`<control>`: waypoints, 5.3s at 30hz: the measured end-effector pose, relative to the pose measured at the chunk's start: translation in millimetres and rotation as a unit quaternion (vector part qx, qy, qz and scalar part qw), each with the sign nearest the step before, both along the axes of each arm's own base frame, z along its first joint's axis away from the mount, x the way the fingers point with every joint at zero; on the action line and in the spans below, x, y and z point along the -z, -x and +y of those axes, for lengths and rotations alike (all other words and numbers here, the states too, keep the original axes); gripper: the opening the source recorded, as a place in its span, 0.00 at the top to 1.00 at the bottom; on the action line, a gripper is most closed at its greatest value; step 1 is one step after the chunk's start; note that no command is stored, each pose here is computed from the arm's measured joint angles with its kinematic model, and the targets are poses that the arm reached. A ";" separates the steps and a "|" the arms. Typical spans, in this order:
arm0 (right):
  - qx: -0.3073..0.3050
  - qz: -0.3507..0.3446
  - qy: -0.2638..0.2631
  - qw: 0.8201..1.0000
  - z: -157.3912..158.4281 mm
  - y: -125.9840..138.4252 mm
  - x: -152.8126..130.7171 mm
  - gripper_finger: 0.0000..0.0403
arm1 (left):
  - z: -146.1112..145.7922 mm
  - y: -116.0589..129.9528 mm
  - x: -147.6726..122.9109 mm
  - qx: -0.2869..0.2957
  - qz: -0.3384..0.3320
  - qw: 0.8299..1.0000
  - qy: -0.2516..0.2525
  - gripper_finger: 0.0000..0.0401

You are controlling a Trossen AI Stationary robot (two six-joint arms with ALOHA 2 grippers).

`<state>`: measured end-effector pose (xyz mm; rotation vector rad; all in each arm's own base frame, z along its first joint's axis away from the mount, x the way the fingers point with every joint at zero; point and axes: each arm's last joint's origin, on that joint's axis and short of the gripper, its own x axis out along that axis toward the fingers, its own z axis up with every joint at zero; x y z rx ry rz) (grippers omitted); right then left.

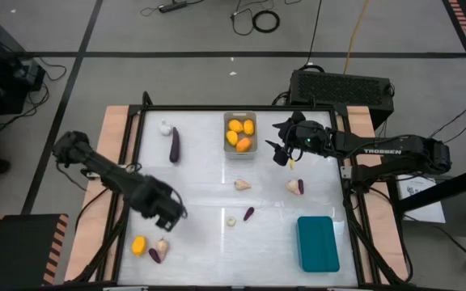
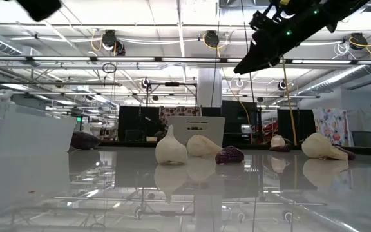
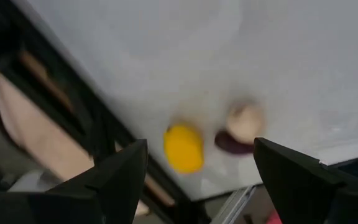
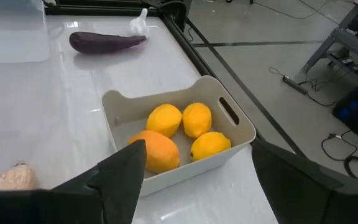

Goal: Sort produce into baskets
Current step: Put the lemon into the gray bin, then put the garlic into the transparent bin

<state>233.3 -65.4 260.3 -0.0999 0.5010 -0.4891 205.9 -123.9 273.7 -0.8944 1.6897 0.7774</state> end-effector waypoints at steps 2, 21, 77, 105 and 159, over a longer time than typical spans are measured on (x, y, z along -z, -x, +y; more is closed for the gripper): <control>0.000 0.000 0.001 1.000 0.0 0.0 -0.1 0.29 | -11.6 0.6 7.2 -0.009 0.030 0.999 0.003 0.25; -0.006 -0.091 0.037 0.995 -1.7 -6.8 -18.0 0.29 | -81.7 19.4 64.2 -0.007 0.089 0.996 0.030 0.25; 0.002 -0.072 0.012 0.997 -3.0 -12.3 -7.4 0.29 | 5.8 7.5 -22.1 0.201 -0.372 0.867 -0.265 0.49; 0.014 0.046 -0.010 0.999 -6.3 -1.0 13.2 0.29 | 255.7 -115.8 41.5 0.355 -0.425 0.750 -0.361 0.48; 0.107 -0.167 -0.152 0.968 -12.9 -4.2 12.8 0.29 | 255.9 -109.9 14.6 0.414 -0.432 0.681 -0.422 0.29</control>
